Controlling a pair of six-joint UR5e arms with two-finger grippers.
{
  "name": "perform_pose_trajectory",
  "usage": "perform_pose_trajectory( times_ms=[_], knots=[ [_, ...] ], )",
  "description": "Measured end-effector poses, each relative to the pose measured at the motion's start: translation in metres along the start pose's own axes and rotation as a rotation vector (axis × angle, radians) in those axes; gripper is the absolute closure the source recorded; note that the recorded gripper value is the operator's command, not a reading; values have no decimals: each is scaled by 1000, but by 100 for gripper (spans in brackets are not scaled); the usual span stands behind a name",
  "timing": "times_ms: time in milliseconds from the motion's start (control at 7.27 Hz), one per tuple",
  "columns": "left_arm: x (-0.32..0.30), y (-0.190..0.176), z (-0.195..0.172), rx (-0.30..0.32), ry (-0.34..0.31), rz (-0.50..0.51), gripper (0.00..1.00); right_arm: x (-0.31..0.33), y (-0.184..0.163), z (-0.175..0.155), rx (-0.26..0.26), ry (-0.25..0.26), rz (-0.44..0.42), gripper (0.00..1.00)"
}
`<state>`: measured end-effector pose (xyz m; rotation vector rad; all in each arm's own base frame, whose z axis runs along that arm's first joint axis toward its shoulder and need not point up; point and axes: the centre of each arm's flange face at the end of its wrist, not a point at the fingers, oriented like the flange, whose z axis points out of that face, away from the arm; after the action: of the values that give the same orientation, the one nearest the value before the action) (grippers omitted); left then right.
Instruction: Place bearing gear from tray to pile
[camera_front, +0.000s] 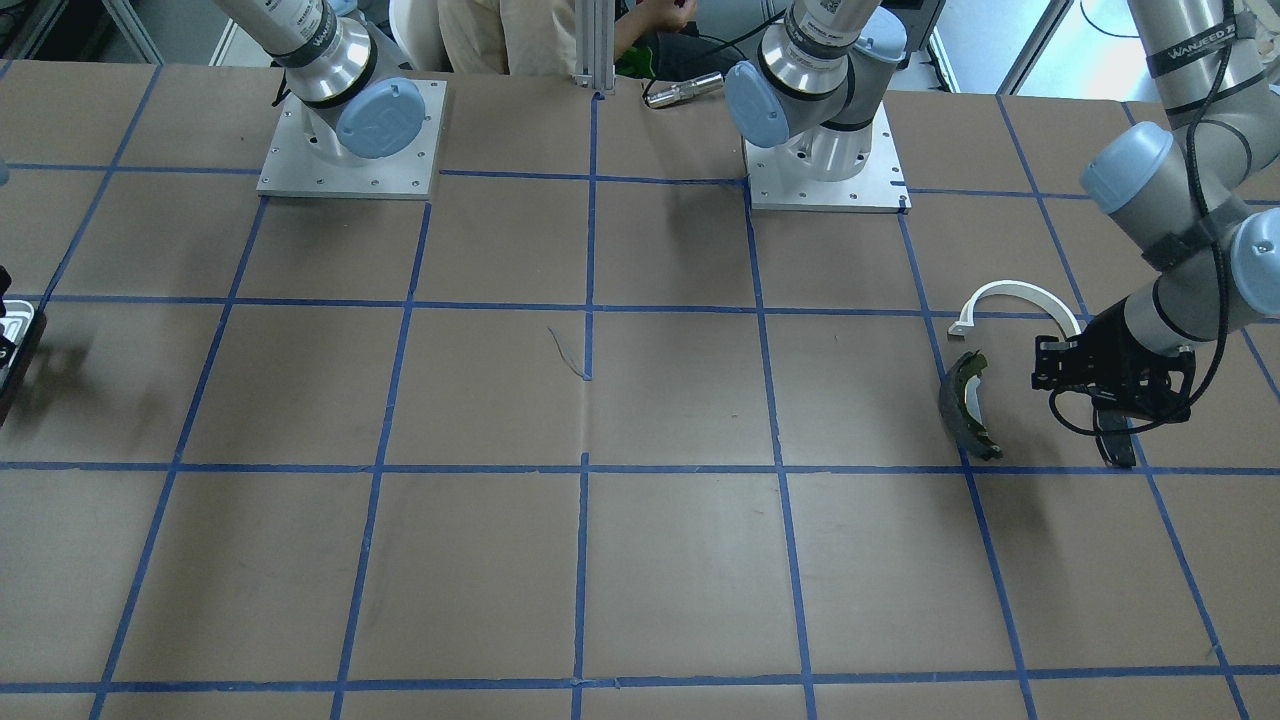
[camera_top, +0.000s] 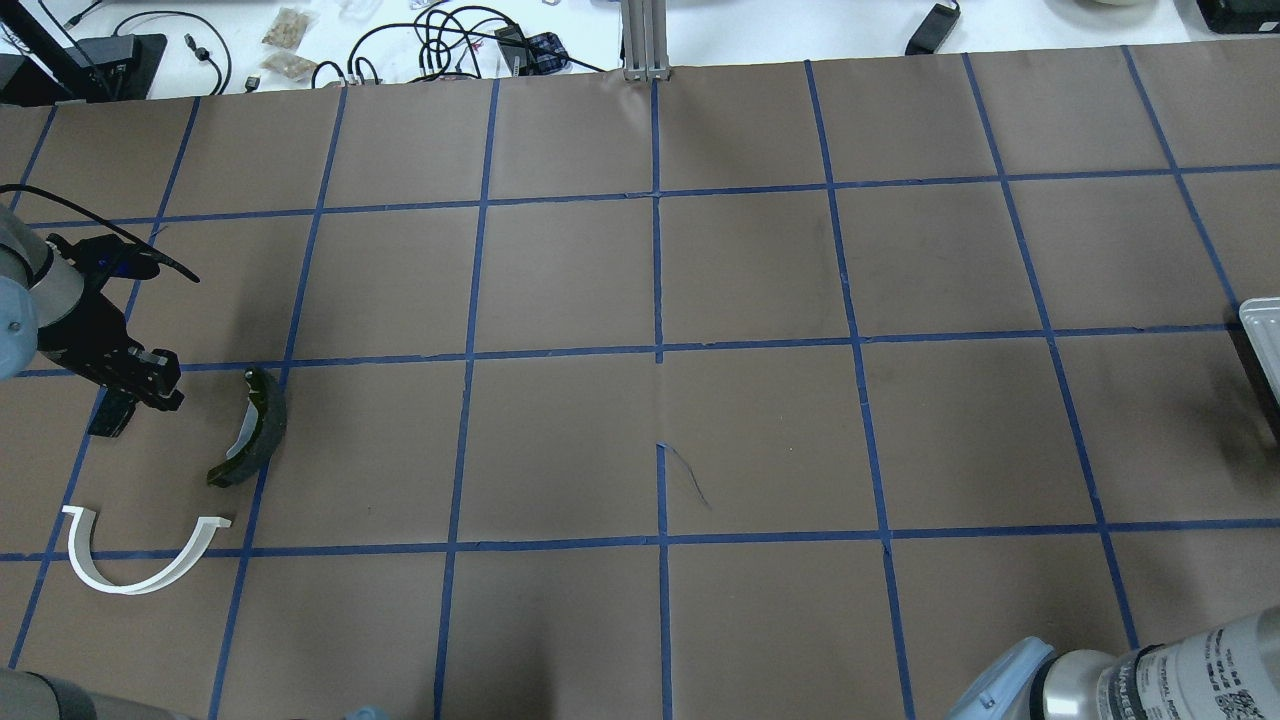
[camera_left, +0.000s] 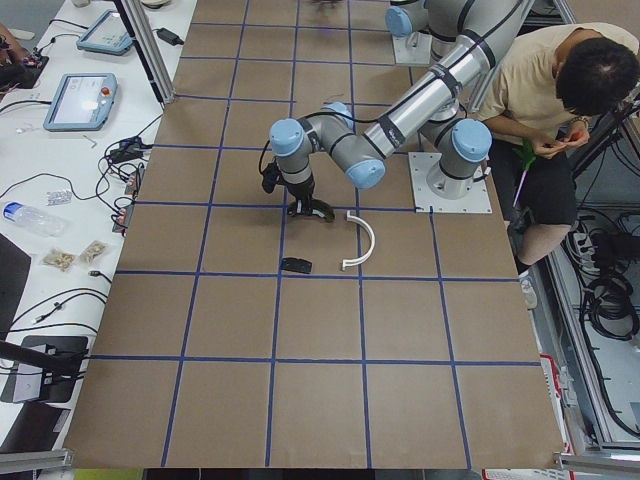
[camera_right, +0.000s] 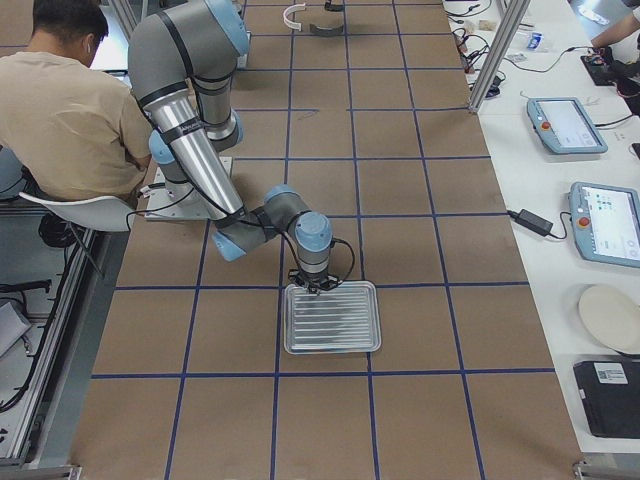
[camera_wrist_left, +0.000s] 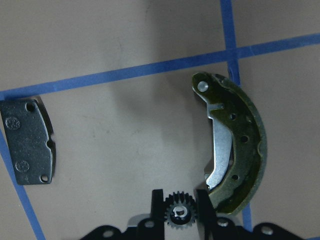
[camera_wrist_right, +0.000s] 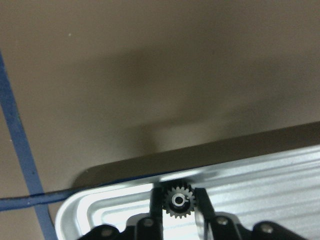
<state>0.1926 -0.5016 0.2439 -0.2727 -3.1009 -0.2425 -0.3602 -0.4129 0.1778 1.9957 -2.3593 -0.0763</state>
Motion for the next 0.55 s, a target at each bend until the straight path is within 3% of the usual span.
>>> perform_pose_trajectory(
  times_ms=[275, 550],
  knots=[
    [-12, -1, 18, -18, 22, -14, 100, 1, 2, -13, -20, 15, 25, 100],
    [-18, -5, 37, -29, 35, -16, 100, 6, -11, -59, -38, 71, 194, 100]
  ],
)
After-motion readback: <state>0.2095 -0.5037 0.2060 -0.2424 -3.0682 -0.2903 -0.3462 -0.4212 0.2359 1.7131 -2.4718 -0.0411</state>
